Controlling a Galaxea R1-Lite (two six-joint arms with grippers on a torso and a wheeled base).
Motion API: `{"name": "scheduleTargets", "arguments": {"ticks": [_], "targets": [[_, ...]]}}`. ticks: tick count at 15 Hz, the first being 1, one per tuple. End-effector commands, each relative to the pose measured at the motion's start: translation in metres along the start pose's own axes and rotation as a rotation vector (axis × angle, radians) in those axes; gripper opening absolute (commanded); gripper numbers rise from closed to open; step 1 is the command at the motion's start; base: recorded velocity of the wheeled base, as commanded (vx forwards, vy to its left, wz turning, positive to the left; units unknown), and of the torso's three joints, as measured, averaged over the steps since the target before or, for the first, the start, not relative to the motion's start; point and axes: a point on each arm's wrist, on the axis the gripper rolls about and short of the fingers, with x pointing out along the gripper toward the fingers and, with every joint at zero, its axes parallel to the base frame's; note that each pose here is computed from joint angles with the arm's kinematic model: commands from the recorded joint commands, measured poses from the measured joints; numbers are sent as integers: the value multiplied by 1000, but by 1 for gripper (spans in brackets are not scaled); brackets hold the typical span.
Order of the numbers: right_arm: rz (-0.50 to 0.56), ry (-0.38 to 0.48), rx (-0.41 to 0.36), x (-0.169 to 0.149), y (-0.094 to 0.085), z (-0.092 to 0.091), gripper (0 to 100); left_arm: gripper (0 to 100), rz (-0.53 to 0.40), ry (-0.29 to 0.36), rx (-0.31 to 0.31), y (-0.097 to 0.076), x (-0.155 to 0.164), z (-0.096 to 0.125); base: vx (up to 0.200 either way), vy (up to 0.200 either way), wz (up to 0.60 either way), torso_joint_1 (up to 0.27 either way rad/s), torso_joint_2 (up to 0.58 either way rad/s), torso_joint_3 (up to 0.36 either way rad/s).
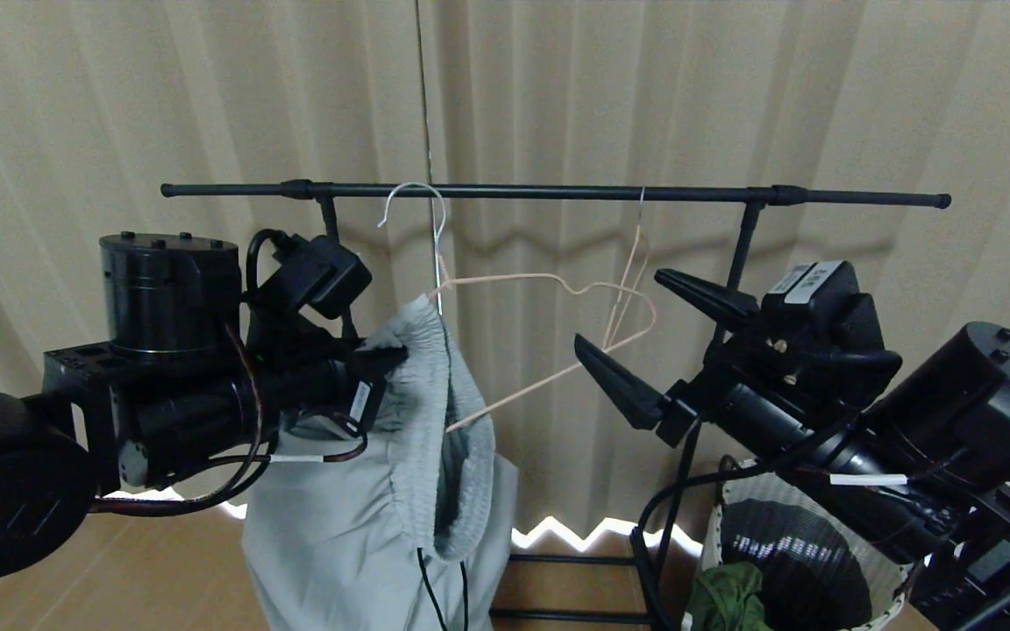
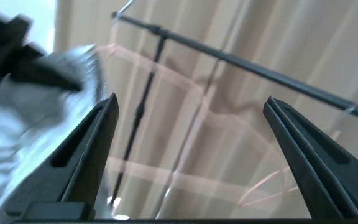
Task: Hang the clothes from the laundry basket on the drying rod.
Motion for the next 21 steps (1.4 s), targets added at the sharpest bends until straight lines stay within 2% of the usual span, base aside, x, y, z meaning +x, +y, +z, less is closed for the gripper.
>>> {"name": "scheduleTargets", "arguments": {"ticks": [1, 3, 5, 6, 7, 10, 11, 16, 18, 21], "targets": [[33, 17, 2, -4, 2, -4, 100, 0, 5, 6, -29, 0, 1, -1, 0, 0, 0, 0, 0, 0], [95, 33, 7, -8, 6, -9, 100, 0, 28, 27, -38, 1, 4, -4, 0, 0, 0, 0, 0, 0], [127, 94, 18, -16, 12, -22, 100, 0, 104, 47, -39, 2, 8, -5, 0, 0, 0, 0, 0, 0], [142, 147, 25, -19, 16, -34, 100, 0, 120, 37, -40, 1, 9, -4, 0, 0, 0, 0, 0, 0], [152, 198, 33, -17, 19, -48, 100, 0, 122, -15, -57, 1, 7, 0, 0, 0, 0, 0, 0, 0], [156, 250, 41, -5, 22, -69, 100, 0, 25, -153, -52, -6, -1, 9, 0, 0, 0, 0, 0, 0], [157, 255, 43, -1, 23, -72, 100, 0, -12, -172, -49, -7, -6, 11, 0, 0, 0, 0, 0, 0], [157, 266, 56, 9, 24, -83, 100, 0, -70, -216, -32, -21, -14, 20, 0, 0, 0, 0, 0, 0], [147, 270, 121, 12, 24, -82, 100, 0, -82, -222, -27, -26, -15, 22, 0, 0, 0, 0, 0, 0], [145, 297, 142, 15, 24, -85, 100, 0, -99, -237, -21, -30, -19, 25, 0, 0, 0, 0, 0, 0]]}}
